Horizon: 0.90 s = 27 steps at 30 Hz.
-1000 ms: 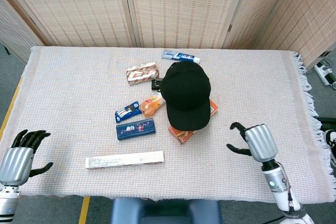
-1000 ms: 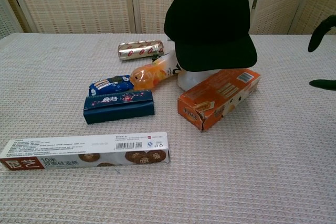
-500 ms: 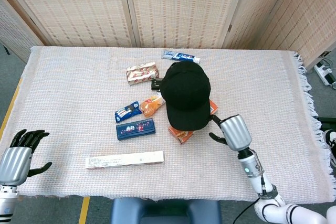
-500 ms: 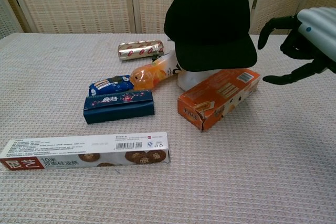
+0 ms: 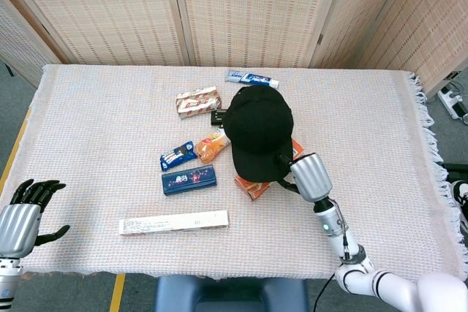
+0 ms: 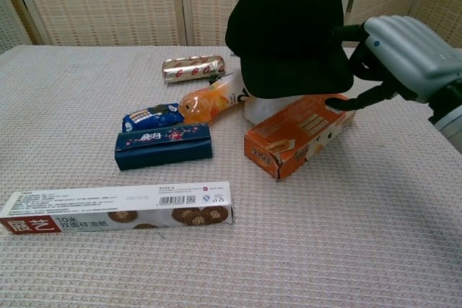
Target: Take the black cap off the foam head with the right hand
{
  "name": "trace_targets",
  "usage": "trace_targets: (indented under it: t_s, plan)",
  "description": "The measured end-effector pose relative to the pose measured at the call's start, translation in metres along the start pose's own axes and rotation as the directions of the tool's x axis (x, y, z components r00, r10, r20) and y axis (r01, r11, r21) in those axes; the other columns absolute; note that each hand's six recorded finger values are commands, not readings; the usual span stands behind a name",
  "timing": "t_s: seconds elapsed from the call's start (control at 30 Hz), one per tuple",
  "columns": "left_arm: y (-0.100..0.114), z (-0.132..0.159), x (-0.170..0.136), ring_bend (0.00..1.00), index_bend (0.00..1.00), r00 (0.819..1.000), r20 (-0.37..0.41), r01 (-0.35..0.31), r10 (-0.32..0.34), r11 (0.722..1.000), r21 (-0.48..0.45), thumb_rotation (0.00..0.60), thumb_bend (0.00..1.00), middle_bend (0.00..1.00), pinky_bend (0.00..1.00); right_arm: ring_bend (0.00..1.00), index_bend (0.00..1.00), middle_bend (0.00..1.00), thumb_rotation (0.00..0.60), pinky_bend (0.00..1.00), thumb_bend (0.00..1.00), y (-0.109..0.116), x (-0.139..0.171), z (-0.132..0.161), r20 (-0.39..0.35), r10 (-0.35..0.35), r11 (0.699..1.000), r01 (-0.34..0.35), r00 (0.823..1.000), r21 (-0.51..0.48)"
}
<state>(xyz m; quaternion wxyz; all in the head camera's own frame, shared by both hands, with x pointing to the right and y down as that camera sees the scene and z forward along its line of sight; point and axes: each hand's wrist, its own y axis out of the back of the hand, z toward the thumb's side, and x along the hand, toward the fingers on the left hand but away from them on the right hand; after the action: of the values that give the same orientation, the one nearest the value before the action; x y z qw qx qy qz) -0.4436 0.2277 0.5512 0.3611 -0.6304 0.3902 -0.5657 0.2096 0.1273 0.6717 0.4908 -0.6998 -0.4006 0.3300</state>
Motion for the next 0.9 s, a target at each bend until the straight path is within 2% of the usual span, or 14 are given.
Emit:
trace_targets:
  t_s: [0.07,0.1,0.2,0.27,0.43,0.6,0.9]
  plan:
    - [0.0,-0.001,0.0,0.21,0.27,1.0,0.0,0.002,-0.002,1.0,-0.001,0.6,0.08,0.24,0.14,1.0,0.51,1.0,0.599,1.0,0.31,-0.003,-0.002,0.001,-0.007,-0.003,1.0,0.003,1.0,-0.003]
    - [0.001,-0.001,0.0,0.21,0.27,1.0,-0.001,0.004,-0.004,1.0,-0.002,0.6,0.08,0.24,0.14,1.0,0.53,1.0,0.599,1.0,0.39,-0.003,-0.002,0.002,-0.01,-0.005,1.0,0.005,1.0,-0.007]
    - [0.001,-0.001,-0.001,0.21,0.27,1.0,-0.003,0.009,-0.009,1.0,-0.005,0.6,0.08,0.25,0.14,1.0,0.56,1.0,0.599,1.0,0.51,-0.005,-0.003,0.004,-0.019,-0.012,1.0,0.011,1.0,-0.02]
    - [0.002,-0.002,-0.001,0.21,0.27,1.0,-0.004,0.01,-0.01,1.0,-0.008,0.6,0.08,0.25,0.14,1.0,0.61,1.0,0.598,1.0,0.66,-0.005,-0.003,0.005,-0.021,-0.013,1.0,0.013,1.0,-0.021]
    - [0.004,-0.001,-0.001,0.21,0.27,1.0,0.004,0.007,-0.007,1.0,-0.013,0.6,0.08,0.24,0.14,1.0,0.69,1.0,0.599,1.0,0.88,0.0,-0.002,-0.001,-0.029,-0.034,0.999,0.033,0.999,-0.033]
    - [0.005,0.001,-0.001,0.21,0.27,1.0,0.011,0.006,-0.006,1.0,-0.013,0.6,0.08,0.24,0.14,1.0,0.74,1.0,0.6,1.0,0.99,0.01,-0.004,-0.005,-0.015,-0.079,0.995,0.078,0.997,-0.069]
    - [0.006,0.001,-0.002,0.21,0.27,1.0,0.015,0.006,-0.006,1.0,-0.012,0.6,0.08,0.24,0.14,1.0,0.76,1.0,0.599,1.0,1.0,0.032,-0.02,-0.009,0.033,-0.149,0.982,0.152,0.988,-0.115]
